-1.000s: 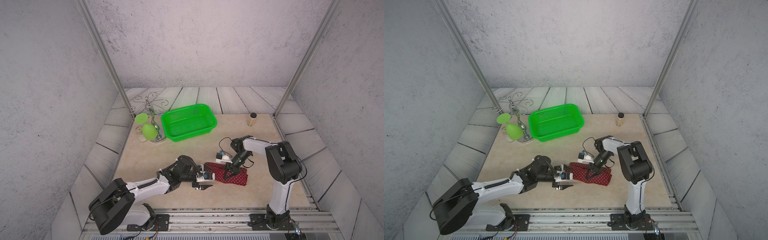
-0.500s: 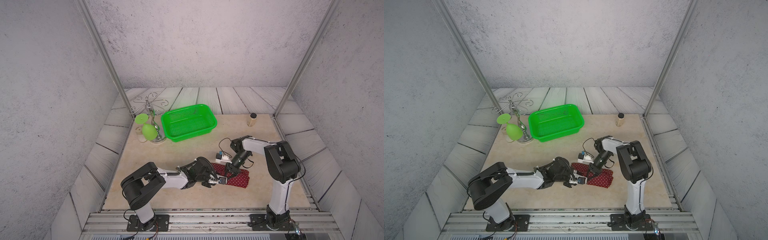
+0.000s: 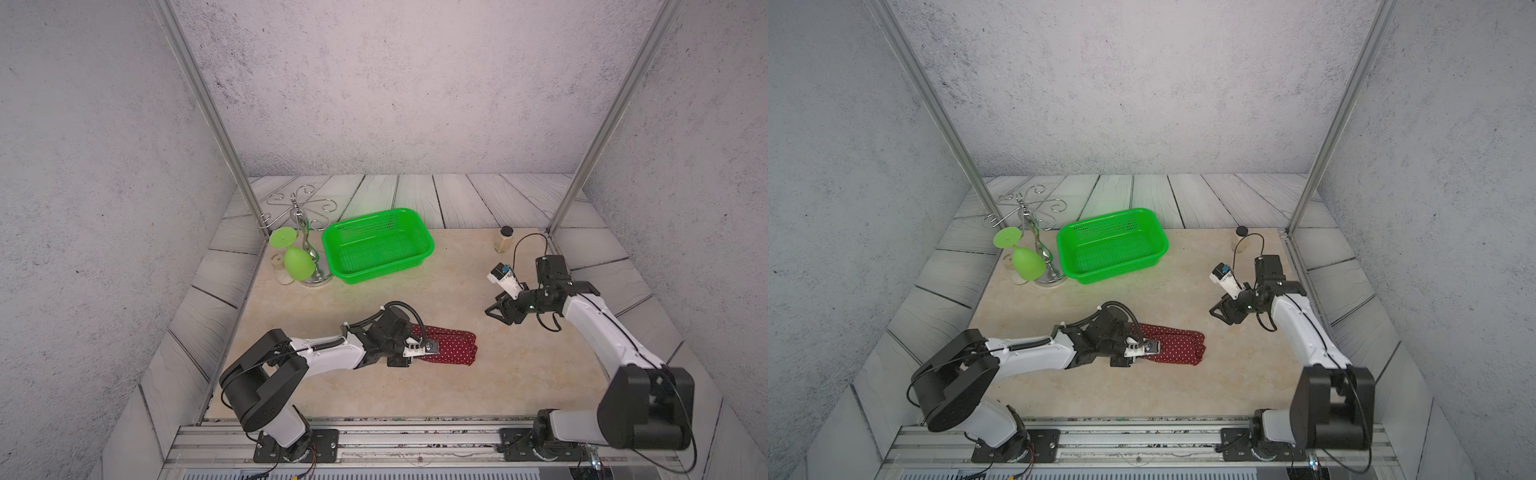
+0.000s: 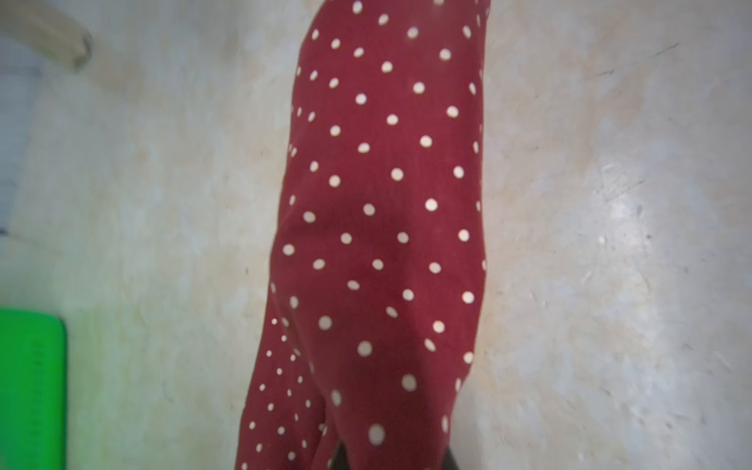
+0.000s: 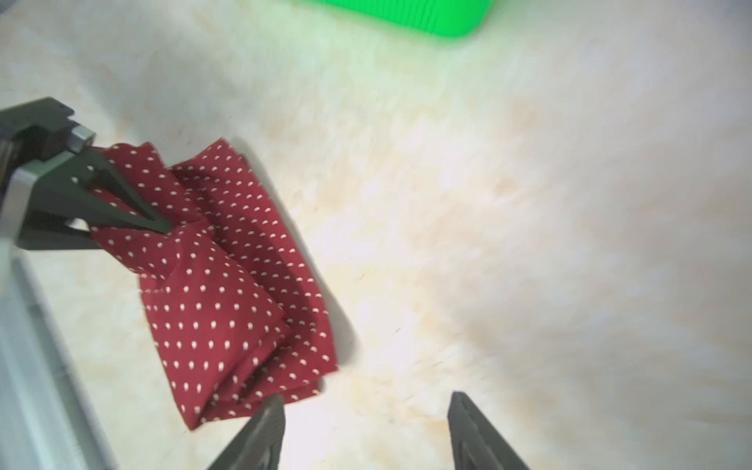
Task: Roll up the skirts
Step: Roll the skirt at the center of the board.
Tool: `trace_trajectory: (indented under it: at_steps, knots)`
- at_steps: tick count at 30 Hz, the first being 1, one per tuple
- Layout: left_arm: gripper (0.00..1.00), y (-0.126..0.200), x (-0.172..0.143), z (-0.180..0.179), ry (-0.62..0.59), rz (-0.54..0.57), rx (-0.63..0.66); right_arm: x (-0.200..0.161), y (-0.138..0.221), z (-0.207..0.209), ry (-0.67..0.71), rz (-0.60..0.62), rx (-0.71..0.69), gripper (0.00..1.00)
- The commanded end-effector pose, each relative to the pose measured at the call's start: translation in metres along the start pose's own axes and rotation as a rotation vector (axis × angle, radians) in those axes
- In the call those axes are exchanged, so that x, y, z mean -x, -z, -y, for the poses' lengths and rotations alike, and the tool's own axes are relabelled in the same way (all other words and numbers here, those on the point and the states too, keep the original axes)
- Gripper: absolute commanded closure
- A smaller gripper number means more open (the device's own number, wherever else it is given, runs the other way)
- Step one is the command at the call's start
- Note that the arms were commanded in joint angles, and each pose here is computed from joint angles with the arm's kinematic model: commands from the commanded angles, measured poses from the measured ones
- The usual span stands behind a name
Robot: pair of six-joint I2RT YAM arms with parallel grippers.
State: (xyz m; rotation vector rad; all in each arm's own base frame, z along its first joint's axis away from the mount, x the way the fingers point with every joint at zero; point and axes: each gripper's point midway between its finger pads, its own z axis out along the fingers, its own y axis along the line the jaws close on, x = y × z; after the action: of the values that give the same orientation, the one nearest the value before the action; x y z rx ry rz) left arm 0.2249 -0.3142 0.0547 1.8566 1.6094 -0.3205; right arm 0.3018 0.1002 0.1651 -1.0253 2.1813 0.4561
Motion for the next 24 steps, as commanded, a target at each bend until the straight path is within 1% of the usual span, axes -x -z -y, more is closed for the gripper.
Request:
trace_trajectory:
  at_steps: [1, 2, 3, 4, 5, 6, 7, 8, 10, 11, 12, 15, 17, 20, 22, 24]
  knots:
    - [1.00, 0.009, 0.000, 0.013, 0.221, -0.042, -0.196, -0.002, 0.006, -0.015, 0.169, 0.114, -0.080, 0.35]
    - [1.00, 0.006, -0.001, 0.013, 0.298, -0.072, -0.254, -0.001, 0.010, -0.031, 0.251, 0.180, -0.061, 0.35]
    - [1.00, 0.003, 0.002, 0.015, 0.355, -0.076, -0.343, -0.001, 0.010, -0.047, 0.321, 0.229, -0.037, 0.32]
    - [1.00, 0.002, 0.004, 0.018, 0.390, -0.076, -0.422, -0.001, 0.007, -0.059, 0.384, 0.265, -0.019, 0.31]
    - [1.00, -0.001, 0.006, 0.019, 0.461, -0.084, -0.488, -0.003, 0.000, -0.074, 0.454, 0.280, 0.005, 0.28]
    - [1.00, -0.003, 0.008, 0.022, 0.516, -0.087, -0.563, -0.005, -0.010, -0.088, 0.539, 0.265, 0.023, 0.27]
    - [1.00, -0.004, 0.013, 0.020, 0.554, -0.078, -0.613, -0.009, -0.021, -0.099, 0.611, 0.226, 0.034, 0.27]
    - [1.00, -0.004, 0.017, 0.022, 0.606, -0.071, -0.694, -0.013, -0.034, -0.107, 0.682, 0.181, 0.041, 0.26]
    - [1.00, -0.010, 0.019, 0.019, 0.699, -0.100, -0.768, -0.019, -0.053, -0.116, 0.760, 0.118, 0.068, 0.26]
    - [1.00, -0.011, 0.020, 0.019, 0.718, -0.111, -0.809, -0.019, -0.063, -0.117, 0.798, 0.096, 0.062, 0.25]
    - [1.00, -0.016, 0.017, 0.017, 0.745, -0.146, -0.812, -0.019, -0.070, -0.118, 0.832, 0.081, 0.064, 0.25]
    - [1.00, -0.023, 0.016, 0.013, 0.783, -0.164, -0.812, -0.021, -0.087, -0.118, 0.891, 0.036, 0.083, 0.25]
    - [1.00, -0.024, 0.020, 0.010, 0.798, -0.145, -0.819, -0.028, -0.098, -0.118, 0.919, -0.007, 0.109, 0.25]
    - [1.00, -0.024, 0.027, 0.005, 0.803, -0.117, -0.822, -0.044, -0.119, -0.103, 0.912, -0.102, 0.071, 0.26]
    - [1.00, -0.025, 0.029, 0.002, 0.800, -0.110, -0.811, -0.054, -0.127, -0.099, 0.909, -0.139, 0.074, 0.28]
    - [1.00, -0.025, 0.031, -0.002, 0.804, -0.099, -0.790, -0.068, -0.131, -0.105, 0.924, -0.177, 0.123, 0.35]
